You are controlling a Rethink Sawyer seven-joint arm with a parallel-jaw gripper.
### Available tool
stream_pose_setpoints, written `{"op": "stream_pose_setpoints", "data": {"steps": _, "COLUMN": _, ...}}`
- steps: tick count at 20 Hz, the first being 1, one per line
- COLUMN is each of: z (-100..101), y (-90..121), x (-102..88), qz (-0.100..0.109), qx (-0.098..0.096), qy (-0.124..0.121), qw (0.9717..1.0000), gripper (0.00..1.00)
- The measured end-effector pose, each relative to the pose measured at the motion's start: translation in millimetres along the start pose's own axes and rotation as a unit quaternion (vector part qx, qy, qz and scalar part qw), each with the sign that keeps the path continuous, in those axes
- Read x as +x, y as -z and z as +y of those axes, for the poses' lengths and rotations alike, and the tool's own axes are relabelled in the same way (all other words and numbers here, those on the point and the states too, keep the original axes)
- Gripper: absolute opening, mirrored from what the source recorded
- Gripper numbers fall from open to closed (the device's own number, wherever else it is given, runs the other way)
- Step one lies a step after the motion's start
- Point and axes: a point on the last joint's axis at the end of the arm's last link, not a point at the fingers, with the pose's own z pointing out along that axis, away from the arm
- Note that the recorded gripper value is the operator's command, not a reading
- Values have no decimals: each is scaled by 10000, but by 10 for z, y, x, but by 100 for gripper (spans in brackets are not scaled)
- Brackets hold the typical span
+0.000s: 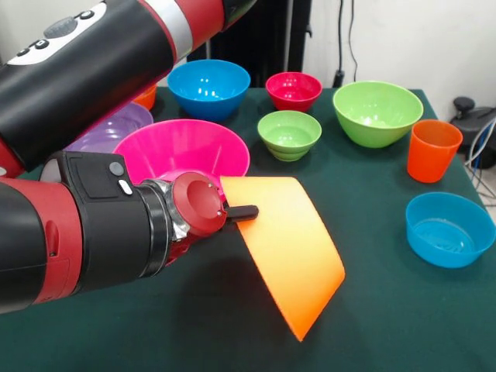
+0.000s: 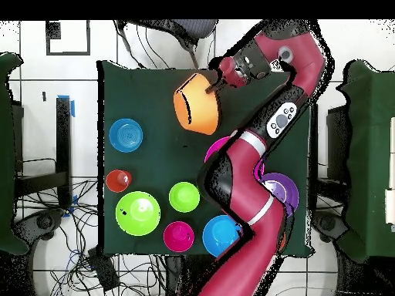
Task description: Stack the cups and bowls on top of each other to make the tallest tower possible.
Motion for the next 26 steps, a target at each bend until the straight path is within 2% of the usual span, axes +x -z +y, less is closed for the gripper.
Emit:
{"op": "stream_pose_setpoints", "data": {"steps": 5, "z": -26, "y": -16, "x": -7, "qz": 18, "qx": 20, "qy": 37, "qw": 10000, "gripper": 100}}
{"op": "stream_pose_setpoints", "data": {"steps": 8, "z": -54, "y": -37, "x": -13, "qz": 57, "qx": 50, "qy": 204, "qw": 9998, "gripper": 100}}
{"op": "stream_pose_setpoints", "data": {"steps": 15, "z": -72, "y": -36, "x": -10, "qz": 74, "qx": 63, "qy": 886, "qw": 9960, "gripper": 100}}
{"op": "stream_pose_setpoints", "data": {"steps": 19, "z": -83, "y": -31, "x": -7, "qz": 78, "qx": 66, "qy": 1112, "qw": 9937, "gripper": 100}}
{"op": "stream_pose_setpoints", "data": {"steps": 26, "z": -103, "y": -21, "x": 1, "qz": 80, "qx": 73, "qy": 1109, "qw": 9938, "gripper": 100}}
